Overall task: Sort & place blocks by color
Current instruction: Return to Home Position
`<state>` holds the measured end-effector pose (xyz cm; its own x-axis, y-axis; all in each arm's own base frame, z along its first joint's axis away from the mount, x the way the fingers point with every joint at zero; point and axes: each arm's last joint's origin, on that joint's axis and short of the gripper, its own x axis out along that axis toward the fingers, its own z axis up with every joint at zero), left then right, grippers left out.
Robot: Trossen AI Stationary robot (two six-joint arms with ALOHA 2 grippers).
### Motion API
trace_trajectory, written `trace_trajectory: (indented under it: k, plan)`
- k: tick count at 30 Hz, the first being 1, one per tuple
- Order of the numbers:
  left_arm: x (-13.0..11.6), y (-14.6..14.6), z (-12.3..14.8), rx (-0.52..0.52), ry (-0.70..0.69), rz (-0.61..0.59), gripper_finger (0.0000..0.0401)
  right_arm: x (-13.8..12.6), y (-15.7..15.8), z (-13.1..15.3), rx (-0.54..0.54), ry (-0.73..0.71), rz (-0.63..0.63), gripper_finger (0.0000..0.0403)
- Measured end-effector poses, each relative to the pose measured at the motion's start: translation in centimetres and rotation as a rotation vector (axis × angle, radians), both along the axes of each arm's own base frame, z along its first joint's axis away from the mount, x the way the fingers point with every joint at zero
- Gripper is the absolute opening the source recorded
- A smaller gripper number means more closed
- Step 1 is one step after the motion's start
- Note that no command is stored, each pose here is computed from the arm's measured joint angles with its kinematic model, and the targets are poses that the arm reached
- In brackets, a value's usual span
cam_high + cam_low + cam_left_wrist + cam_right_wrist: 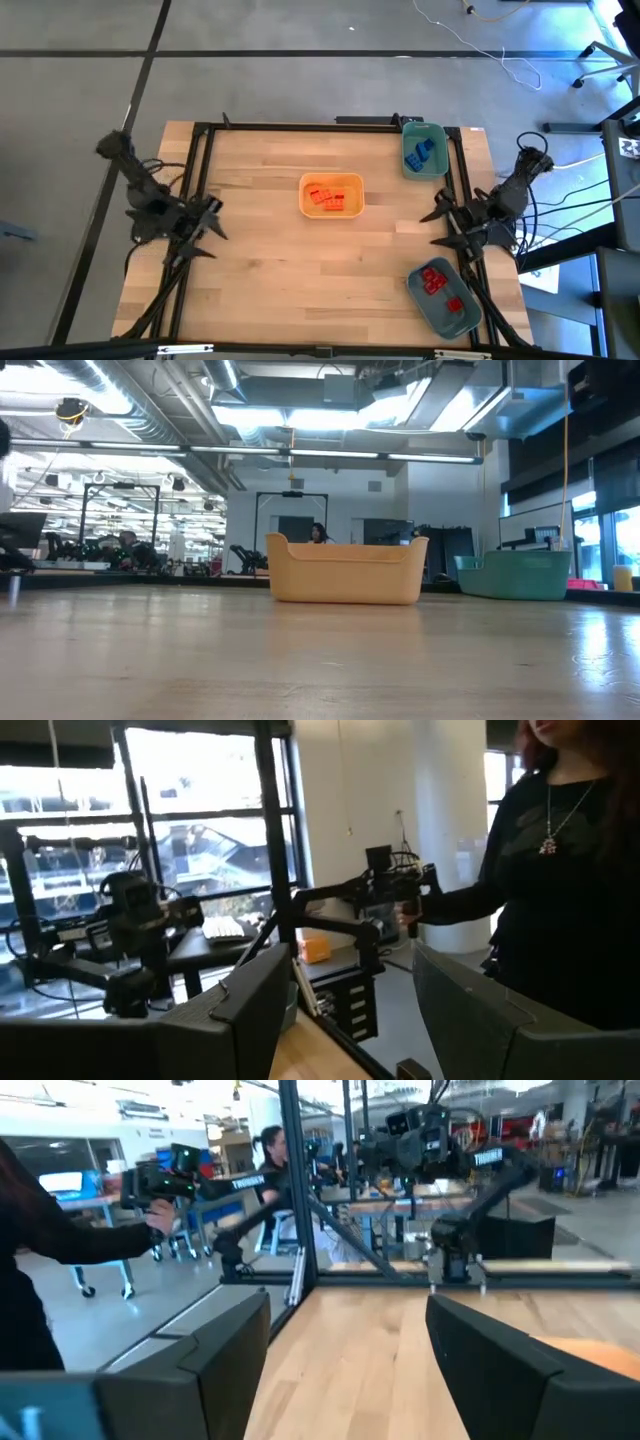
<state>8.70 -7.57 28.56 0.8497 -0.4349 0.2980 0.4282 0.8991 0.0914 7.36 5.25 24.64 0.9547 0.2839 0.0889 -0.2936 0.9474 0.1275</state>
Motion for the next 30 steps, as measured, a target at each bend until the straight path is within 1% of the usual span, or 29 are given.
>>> trace_trajectory:
  k: [3,5,14,16,18,20,23,26,30]
  plan:
    - [1.0,0.1,-1.1,-0.001,-0.028,-0.009,0.0206,0.6,0.0,-0.2,0.006,0.031,0.003,0.0269]
    - [1.6,0.4,-1.4,-0.008,-0.021,0.008,0.0206,1.1,0.1,-0.5,0.002,0.06,-0.004,0.0269]
    - [4.9,2.3,-2.9,-0.062,0.134,0.243,0.0206,3.4,-0.5,-1.7,-0.053,0.176,-0.088,0.0269]
    - [5.5,2.8,-3.5,-0.049,0.178,0.29,0.0206,3.7,-0.8,-1.9,-0.076,0.194,-0.103,0.0269]
    - [6.1,3.3,-4.3,-0.037,0.256,0.336,0.0206,3.8,-1.2,-2.1,-0.086,0.212,-0.123,0.0269]
    - [6.5,3.8,-5.1,-0.043,0.334,0.368,0.0206,3.6,-1.6,-2.3,-0.088,0.231,-0.151,0.0269]
    - [6.6,4.2,-5.6,-0.033,0.385,0.393,0.0206,3.0,-2.2,-2.4,-0.067,0.249,-0.184,0.0269]
    - [6.1,4.6,-5.3,-0.016,0.358,0.409,0.0206,2.0,-2.7,-2.3,-0.054,0.226,-0.19,0.0269]
    - [5.1,4.9,-5.1,-0.005,0.362,0.417,0.0206,0.5,-3.2,-2.0,-0.029,0.17,-0.191,0.0269]
